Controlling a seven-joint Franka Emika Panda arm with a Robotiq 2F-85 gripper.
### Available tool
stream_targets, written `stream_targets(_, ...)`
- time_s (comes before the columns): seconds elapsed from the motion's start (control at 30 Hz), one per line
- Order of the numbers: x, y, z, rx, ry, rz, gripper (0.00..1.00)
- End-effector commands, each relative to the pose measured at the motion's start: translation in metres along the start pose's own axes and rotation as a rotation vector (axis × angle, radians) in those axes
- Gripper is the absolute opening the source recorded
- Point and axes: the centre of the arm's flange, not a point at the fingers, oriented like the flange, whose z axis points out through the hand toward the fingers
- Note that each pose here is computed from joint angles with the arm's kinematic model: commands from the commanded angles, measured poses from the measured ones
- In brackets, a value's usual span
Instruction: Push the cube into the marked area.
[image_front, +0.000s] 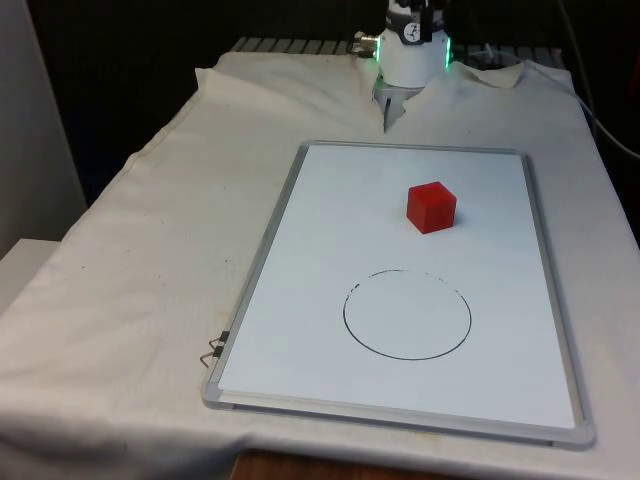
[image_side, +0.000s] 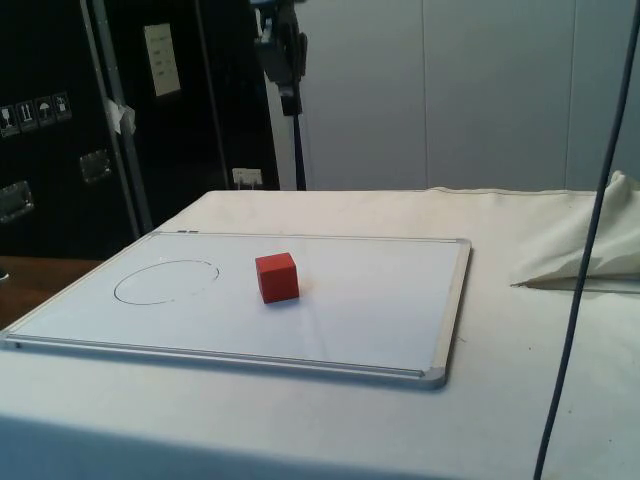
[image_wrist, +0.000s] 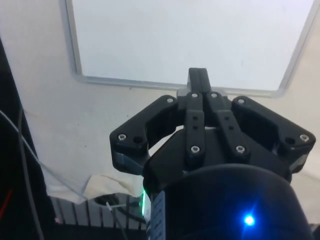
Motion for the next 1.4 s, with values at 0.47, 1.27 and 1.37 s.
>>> stream_targets(0.47, -0.015, -0.023, 0.055, -0.007, 0.013, -0.039, 0.00)
stream_targets(1.27, -0.014, -0.037, 0.145, -0.010, -0.002, -0.013, 0.00)
stream_targets(1.37, -0.013, -0.035, 0.156, -0.010, -0.003, 0.006, 0.00)
